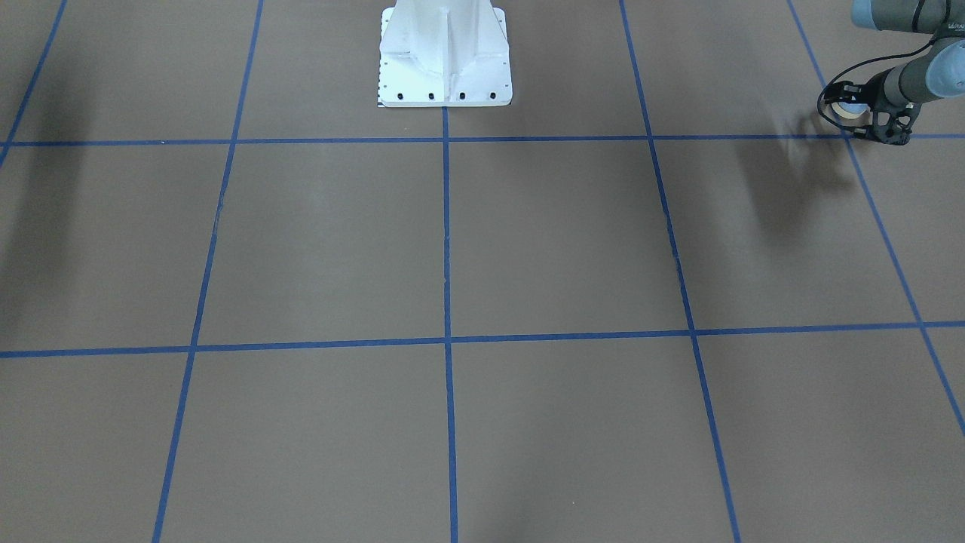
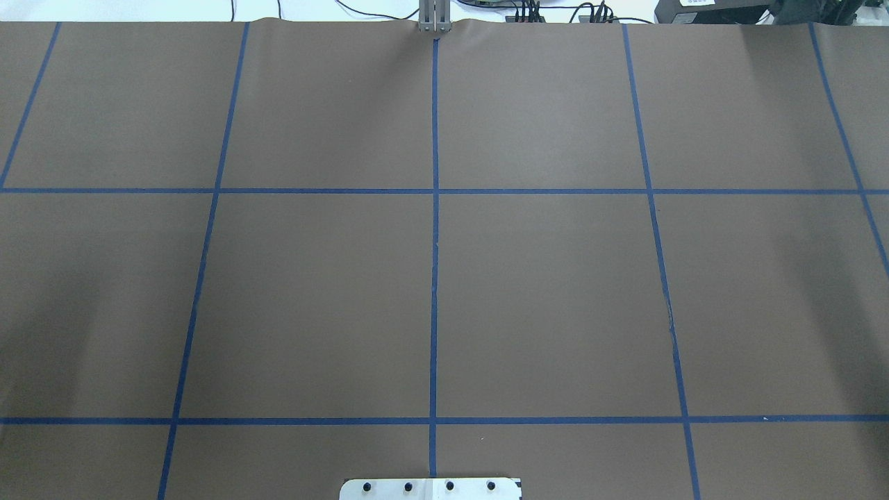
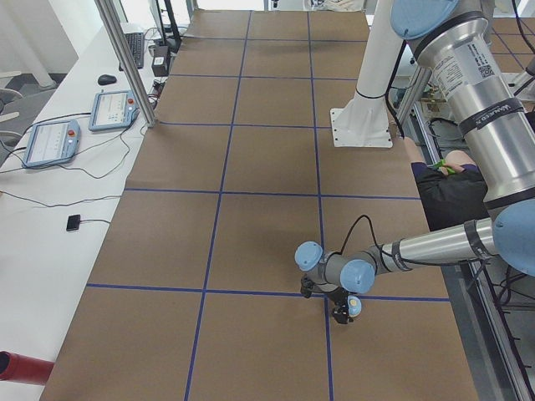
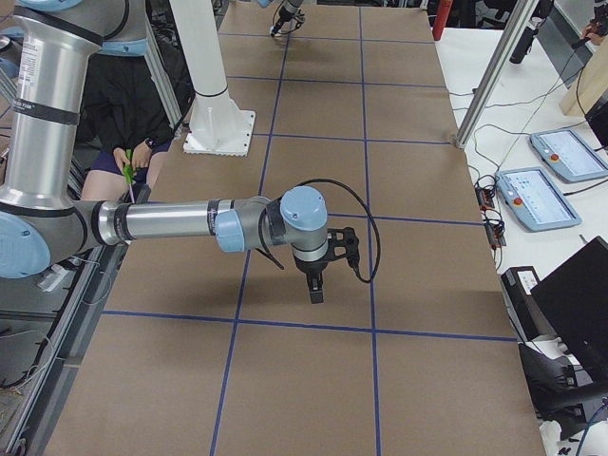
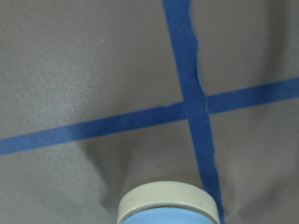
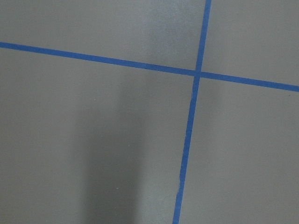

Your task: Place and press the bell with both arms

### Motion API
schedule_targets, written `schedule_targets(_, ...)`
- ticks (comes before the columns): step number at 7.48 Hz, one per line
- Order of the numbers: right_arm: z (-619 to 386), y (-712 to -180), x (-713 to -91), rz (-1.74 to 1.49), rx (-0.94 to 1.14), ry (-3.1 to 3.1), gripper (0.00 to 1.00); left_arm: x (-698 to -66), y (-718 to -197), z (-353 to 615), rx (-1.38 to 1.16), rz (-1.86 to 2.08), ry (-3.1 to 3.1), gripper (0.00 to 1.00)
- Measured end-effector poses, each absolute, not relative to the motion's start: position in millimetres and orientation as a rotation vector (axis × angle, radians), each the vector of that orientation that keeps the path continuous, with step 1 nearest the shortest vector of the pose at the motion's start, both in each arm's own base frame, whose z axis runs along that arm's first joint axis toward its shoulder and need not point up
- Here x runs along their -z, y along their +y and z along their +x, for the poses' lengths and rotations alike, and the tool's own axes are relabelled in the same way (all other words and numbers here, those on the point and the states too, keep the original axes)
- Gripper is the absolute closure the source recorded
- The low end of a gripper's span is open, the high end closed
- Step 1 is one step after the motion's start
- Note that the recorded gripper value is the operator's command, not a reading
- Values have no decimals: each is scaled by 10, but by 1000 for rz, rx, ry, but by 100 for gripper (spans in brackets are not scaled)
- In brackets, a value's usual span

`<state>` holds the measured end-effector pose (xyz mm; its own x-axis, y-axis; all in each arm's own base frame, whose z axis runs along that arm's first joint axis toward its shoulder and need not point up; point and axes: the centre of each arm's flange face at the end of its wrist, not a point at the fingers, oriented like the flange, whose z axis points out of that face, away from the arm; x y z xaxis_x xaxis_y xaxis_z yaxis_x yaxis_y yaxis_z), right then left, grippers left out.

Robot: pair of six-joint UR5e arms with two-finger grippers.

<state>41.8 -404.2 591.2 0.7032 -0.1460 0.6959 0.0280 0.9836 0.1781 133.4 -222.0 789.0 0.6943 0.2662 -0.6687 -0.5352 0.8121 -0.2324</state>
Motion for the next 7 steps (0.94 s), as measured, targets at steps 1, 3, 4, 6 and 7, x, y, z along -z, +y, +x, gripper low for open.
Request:
schedule_targets(1,418,-4042,-5912,159,97,-786,0,-7889,-2230,1342,-464,-433,666,31)
schedule_targets(3,417,-4042,-5911,159,97,-786,0,-7877,-2234,1350,-468,-428,670,46)
schedule_targets(4,417,-4042,-5911,158,97,-786,0,-7874,-2223,1344,-469,-429,670,57)
schedule_targets(6,418,-4042,-5904,159,95,-786,0,-7875,-2184,1314,-470,-434,666,83)
schedule_targets(7,418,-4042,-5895,161,95,-786,0,-7863,-2140,1274,-470,-437,662,94)
